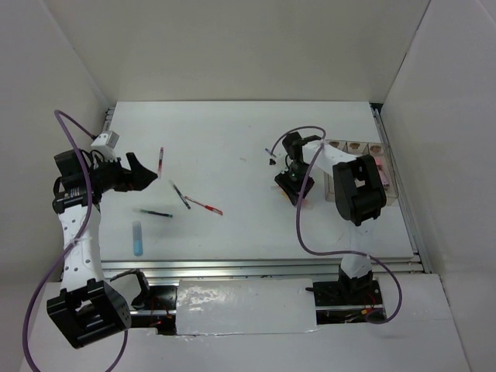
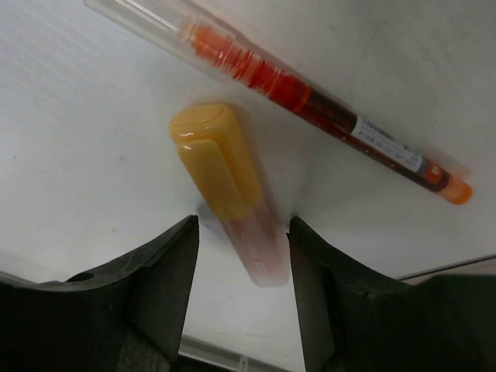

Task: Sort the stationery into containers
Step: Pick up the stationery from the center of the board, then place the stationery in the storage box.

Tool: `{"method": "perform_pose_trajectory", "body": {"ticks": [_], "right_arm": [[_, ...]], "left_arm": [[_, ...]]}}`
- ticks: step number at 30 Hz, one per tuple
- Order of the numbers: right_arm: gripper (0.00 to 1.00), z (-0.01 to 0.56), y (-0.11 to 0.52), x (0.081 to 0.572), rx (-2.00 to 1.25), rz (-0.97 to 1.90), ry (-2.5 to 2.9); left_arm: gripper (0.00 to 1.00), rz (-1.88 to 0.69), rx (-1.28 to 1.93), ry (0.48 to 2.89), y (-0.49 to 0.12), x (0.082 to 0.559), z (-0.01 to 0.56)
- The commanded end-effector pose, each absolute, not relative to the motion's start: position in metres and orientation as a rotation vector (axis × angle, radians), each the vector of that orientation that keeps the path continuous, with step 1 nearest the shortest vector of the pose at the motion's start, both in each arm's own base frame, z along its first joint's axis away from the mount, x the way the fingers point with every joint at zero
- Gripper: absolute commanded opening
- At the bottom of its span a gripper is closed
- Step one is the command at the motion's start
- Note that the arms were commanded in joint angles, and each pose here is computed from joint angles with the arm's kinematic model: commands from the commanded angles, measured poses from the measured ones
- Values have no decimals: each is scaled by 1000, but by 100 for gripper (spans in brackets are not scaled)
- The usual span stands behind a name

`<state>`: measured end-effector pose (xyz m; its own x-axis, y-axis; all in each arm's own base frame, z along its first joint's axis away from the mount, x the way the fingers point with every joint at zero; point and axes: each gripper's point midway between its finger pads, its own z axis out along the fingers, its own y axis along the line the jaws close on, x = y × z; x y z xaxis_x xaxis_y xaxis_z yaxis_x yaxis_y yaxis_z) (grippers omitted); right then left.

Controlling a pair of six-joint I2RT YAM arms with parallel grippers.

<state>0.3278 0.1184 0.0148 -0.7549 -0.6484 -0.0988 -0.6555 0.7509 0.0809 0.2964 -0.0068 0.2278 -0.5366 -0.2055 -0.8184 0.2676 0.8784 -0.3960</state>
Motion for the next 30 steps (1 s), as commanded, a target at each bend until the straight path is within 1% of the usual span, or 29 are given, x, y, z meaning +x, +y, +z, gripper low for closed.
{"method": "perform_pose_trajectory", "body": {"ticks": [1, 3, 5, 6, 7, 8, 9, 12, 13, 15, 16, 17, 19, 20, 22, 25, 27, 30], "right_arm": [[57, 15, 123, 349, -1103, 102, 2807], [55, 14, 124, 351, -1111, 95, 2802], [49, 15, 125, 351, -1120, 88, 2801], [39, 14, 124, 351, -1126, 86, 2803], [32, 16, 124, 349, -1130, 84, 2802], [28, 19, 125, 344, -1141, 89, 2805], [20, 23, 126, 342, -1149, 94, 2799], [10, 56, 125, 331, -1138, 142, 2755], [9, 82, 127, 331, -1114, 163, 2696], [7, 112, 125, 322, -1057, 263, 2679], [7, 139, 121, 326, -1001, 271, 2625], [6, 150, 112, 325, -960, 282, 2635], [5, 169, 75, 340, -803, 276, 2645], [5, 169, 57, 340, -759, 269, 2680], [5, 166, 3, 354, -573, 209, 2736], [5, 160, -49, 369, -393, 151, 2768], [4, 151, -77, 376, -308, 94, 2796], [4, 136, -96, 383, -233, 56, 2820]], "left_arm": [[99, -613, 79, 1993, -9, 302, 247], [99, -618, 79, 1992, -9, 302, 247], [99, -621, 73, 1991, -9, 303, 247], [99, -621, 72, 1990, -9, 303, 247], [99, -621, 76, 1983, -8, 305, 250], [99, -622, 78, 1982, -8, 306, 251], [99, -622, 78, 1983, -8, 307, 251], [99, -617, 89, 1970, -7, 310, 257], [99, -618, 96, 1962, -8, 310, 261], [99, -617, 109, 1948, -11, 313, 264], [99, -622, 99, 1945, -11, 314, 265], [99, -613, 108, 1929, -12, 318, 268], [97, -617, 105, 1934, -21, 323, 268], [97, -588, 114, 1944, -27, 328, 265], [95, -561, 110, 1953, -32, 334, 264], [95, -488, 106, 1983, -40, 347, 258], [95, -463, 110, 1986, -42, 351, 258], [95, -436, 123, 2005, -46, 357, 255]]}}
